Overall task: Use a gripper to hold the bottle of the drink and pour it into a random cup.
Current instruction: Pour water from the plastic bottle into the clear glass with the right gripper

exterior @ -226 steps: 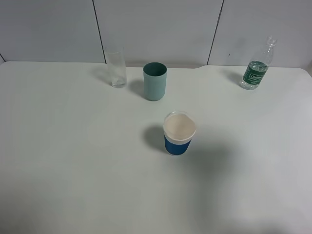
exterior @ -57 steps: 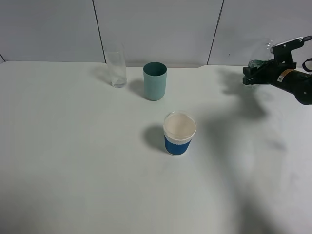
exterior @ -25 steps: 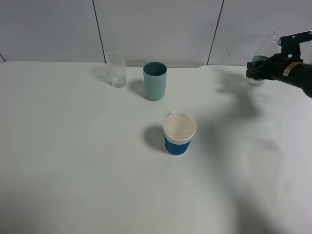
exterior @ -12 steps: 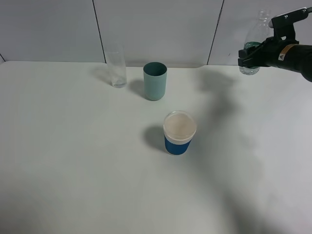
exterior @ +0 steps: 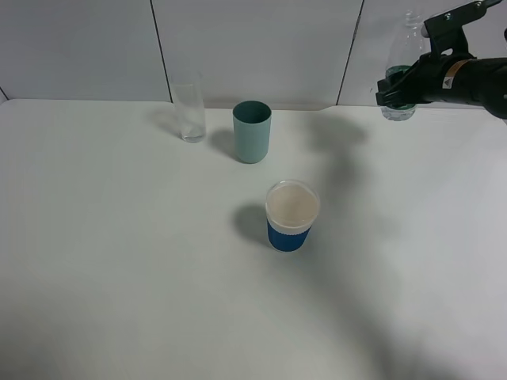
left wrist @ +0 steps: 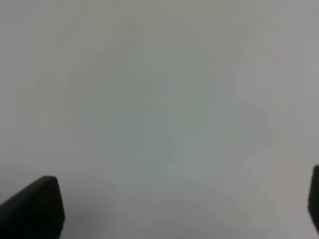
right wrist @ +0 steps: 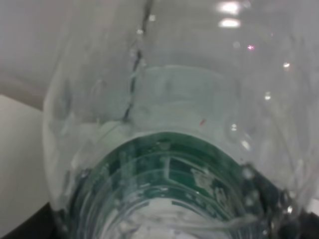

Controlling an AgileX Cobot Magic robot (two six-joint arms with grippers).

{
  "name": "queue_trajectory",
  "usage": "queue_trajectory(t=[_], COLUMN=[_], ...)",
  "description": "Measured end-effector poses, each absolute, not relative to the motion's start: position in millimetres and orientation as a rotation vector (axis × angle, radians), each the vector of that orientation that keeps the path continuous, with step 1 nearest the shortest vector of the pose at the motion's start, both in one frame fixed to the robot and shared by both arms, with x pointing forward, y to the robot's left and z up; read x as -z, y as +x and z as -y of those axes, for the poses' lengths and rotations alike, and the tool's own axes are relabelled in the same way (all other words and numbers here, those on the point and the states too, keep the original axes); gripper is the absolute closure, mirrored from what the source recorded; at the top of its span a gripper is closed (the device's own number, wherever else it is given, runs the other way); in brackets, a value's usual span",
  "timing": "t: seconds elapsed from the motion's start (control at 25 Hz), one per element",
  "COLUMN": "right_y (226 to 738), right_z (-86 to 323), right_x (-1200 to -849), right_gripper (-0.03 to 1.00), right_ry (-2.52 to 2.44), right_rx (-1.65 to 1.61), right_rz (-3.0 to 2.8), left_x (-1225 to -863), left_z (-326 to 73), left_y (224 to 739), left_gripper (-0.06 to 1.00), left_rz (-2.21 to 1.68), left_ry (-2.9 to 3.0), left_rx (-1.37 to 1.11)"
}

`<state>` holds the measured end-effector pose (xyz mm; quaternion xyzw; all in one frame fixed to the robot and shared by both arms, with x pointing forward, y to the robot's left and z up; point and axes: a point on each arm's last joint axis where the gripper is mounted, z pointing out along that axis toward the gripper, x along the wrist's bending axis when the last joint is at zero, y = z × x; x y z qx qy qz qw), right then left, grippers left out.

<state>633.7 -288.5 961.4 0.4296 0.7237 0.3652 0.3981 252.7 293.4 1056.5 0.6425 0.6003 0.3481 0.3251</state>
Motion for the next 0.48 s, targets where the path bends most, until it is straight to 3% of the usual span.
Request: queue_trajectory(t=[0.48], right_y=[625.8], right_z=[237.4], right_x=[-966.0], right_gripper=[0.40], right_ry=[0.979], right_rx=[-0.953], right_rz=[-1.940], left_x=[-1056.5], left_z=[-293.4], left_y=[252.7], left_gripper=[-0.05], left_rz=[-1.574], left_ry=[1.685], left_rx=[-0.913])
